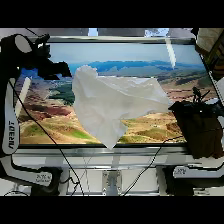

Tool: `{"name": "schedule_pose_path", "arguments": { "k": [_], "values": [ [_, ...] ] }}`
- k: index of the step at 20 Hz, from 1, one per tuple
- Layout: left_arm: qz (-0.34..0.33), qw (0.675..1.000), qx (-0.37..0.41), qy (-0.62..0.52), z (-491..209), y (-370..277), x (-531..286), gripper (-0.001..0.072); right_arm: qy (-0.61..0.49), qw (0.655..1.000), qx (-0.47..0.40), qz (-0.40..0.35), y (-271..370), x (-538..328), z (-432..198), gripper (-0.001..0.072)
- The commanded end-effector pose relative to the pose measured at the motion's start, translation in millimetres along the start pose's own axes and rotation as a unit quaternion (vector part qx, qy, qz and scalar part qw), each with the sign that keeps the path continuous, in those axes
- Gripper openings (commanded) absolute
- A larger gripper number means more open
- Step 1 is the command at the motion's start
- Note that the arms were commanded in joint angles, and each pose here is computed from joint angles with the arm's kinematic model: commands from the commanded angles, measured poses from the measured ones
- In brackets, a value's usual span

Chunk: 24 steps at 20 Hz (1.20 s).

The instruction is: Fold the shirts.

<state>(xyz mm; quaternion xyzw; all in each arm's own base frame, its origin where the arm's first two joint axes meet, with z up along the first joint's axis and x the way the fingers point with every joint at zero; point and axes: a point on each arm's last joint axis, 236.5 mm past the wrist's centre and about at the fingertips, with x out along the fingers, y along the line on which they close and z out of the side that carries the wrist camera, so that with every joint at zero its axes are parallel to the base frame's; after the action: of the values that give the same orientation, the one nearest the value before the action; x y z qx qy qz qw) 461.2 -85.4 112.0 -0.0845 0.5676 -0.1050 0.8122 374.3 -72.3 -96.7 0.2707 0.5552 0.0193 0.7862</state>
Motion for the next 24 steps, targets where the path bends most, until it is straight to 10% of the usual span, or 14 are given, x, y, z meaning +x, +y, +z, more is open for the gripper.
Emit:
{"name": "schedule_pose_path", "arguments": {
  "k": [1,3,7,24],
  "values": [
    [-0.017,1.0,0.006,-0.006,2.4,-11.1,0.5,0.0688,-0.046,0.999,0.002,-0.011,-1.3,8.2,21.3,0.0433],
    [-0.018,1.0,0.008,-0.006,2.1,-12.9,0.9,0.0688,-0.039,0.999,0.008,-0.01,-3.6,13.4,18.4,0.0392],
    [-0.016,1.0,0.014,0.016,-8.8,-10.7,6.2,0.0688,-0.037,0.999,0.011,0.018,8.1,16.0,17.6,0.0038],
    [-0.114,0.962,-0.166,0.183,-203.9,-16.8,148.4,0.0688,0.016,0.994,0.023,0.105,49.6,10.9,-6.6,0.0035]
  ]
}}
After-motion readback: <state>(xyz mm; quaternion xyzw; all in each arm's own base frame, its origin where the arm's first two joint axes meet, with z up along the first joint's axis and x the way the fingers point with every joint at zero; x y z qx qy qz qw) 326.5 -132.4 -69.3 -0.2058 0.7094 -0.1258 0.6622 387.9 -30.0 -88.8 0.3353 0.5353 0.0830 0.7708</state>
